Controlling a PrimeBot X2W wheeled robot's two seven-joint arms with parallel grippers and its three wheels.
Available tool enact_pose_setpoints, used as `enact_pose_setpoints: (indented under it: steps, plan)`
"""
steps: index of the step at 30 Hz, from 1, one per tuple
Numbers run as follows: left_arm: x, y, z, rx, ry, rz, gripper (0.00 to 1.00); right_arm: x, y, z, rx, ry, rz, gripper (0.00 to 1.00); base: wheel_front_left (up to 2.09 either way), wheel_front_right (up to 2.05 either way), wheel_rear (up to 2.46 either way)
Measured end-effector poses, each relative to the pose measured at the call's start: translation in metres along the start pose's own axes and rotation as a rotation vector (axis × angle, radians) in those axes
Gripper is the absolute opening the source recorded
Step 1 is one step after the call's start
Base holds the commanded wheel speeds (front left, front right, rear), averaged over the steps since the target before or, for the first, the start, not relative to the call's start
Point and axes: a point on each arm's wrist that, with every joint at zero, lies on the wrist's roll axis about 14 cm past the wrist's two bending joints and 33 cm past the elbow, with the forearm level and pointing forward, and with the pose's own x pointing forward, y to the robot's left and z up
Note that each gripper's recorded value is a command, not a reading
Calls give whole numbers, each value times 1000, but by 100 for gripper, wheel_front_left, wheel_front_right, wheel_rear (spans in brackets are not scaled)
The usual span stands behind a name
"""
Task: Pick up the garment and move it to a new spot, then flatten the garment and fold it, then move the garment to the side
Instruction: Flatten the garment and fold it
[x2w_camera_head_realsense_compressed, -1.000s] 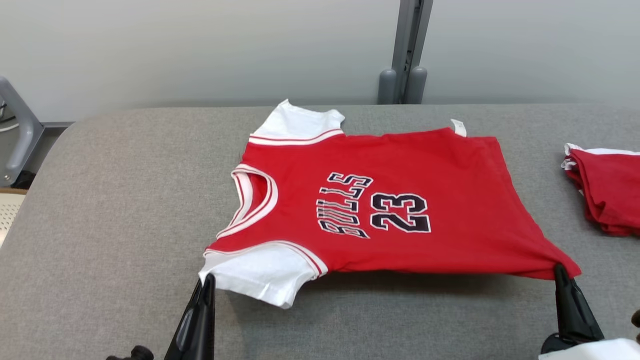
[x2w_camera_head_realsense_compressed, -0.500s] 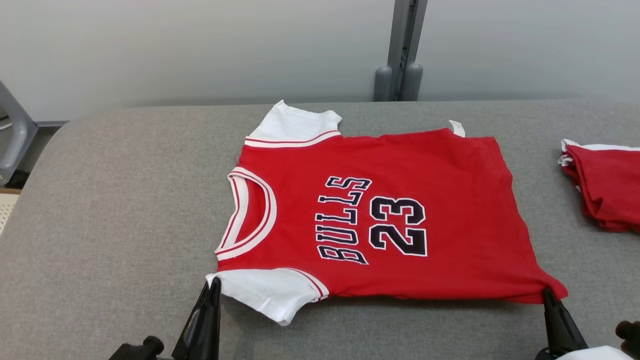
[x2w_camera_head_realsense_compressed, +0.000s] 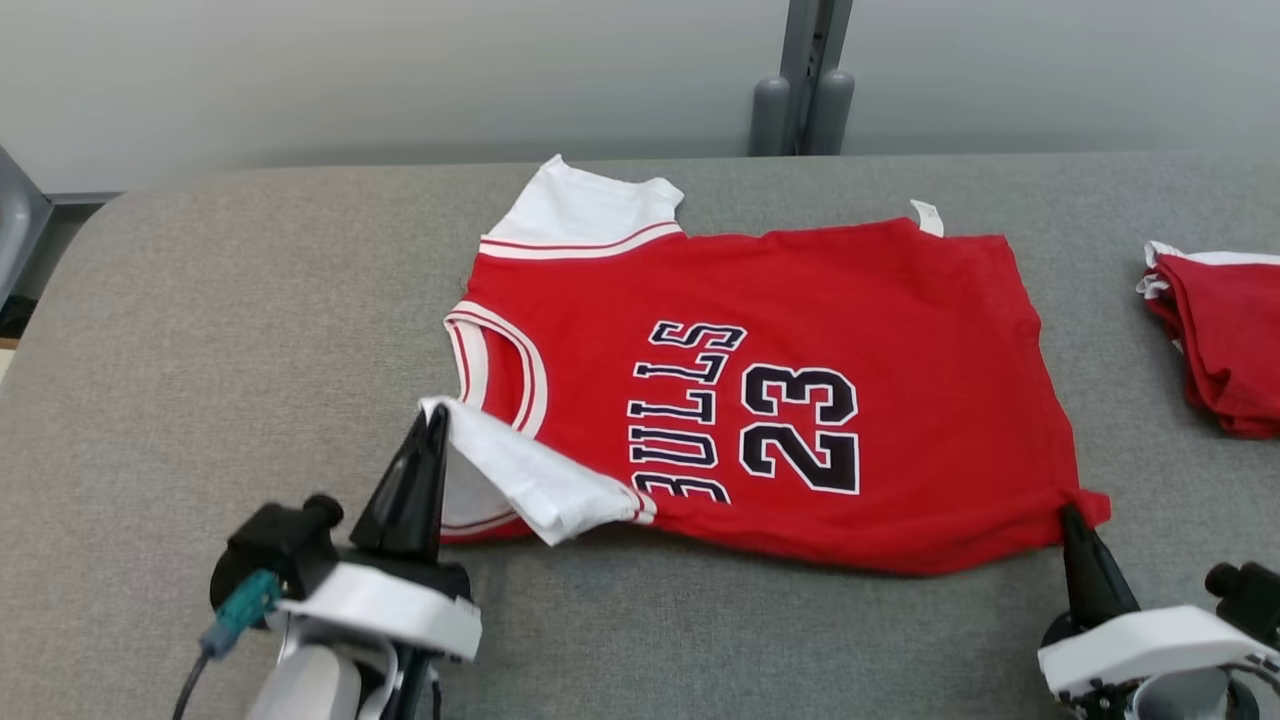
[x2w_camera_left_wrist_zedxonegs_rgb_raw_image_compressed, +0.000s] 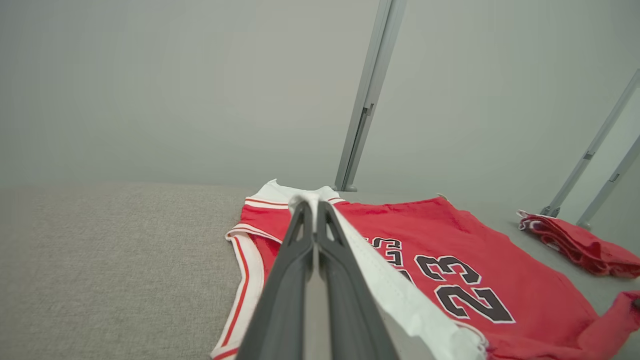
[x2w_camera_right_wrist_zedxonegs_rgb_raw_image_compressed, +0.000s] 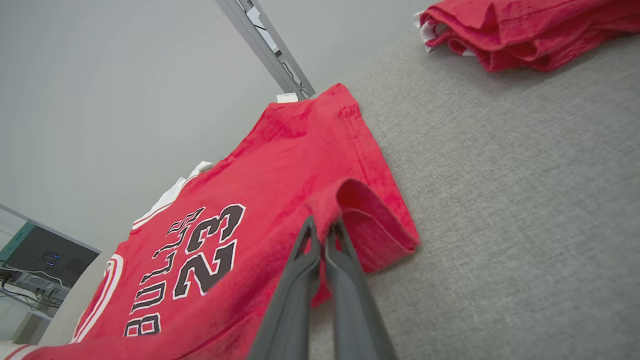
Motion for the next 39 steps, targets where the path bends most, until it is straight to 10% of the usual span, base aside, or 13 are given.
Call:
enact_pose_setpoints:
  steps: [24,28,29,31,34,35,39]
  plan:
    - [80,20,-51,26,161,26,0,71,-8,-1,7,7,-56,0,0,0,0]
    - [87,16,-59,46,191,7,0,77,-5,-2,-12,13,-48,47,0,0,0]
    - [89,14,-60,50,199,1,0,79,-5,-2,-19,13,-46,98,0,0,0]
    - [93,11,-64,56,215,-11,0,81,-5,-1,-22,11,-46,100,0,0,0]
    - [100,7,-62,53,210,-21,55,84,-3,4,-29,-3,-43,100,0,0,0]
    - [102,7,-60,52,203,-21,97,85,-3,6,-29,-12,-44,100,0,0,0]
    - [106,5,-55,45,187,-21,100,88,-5,15,-35,-38,-50,100,0,0,0]
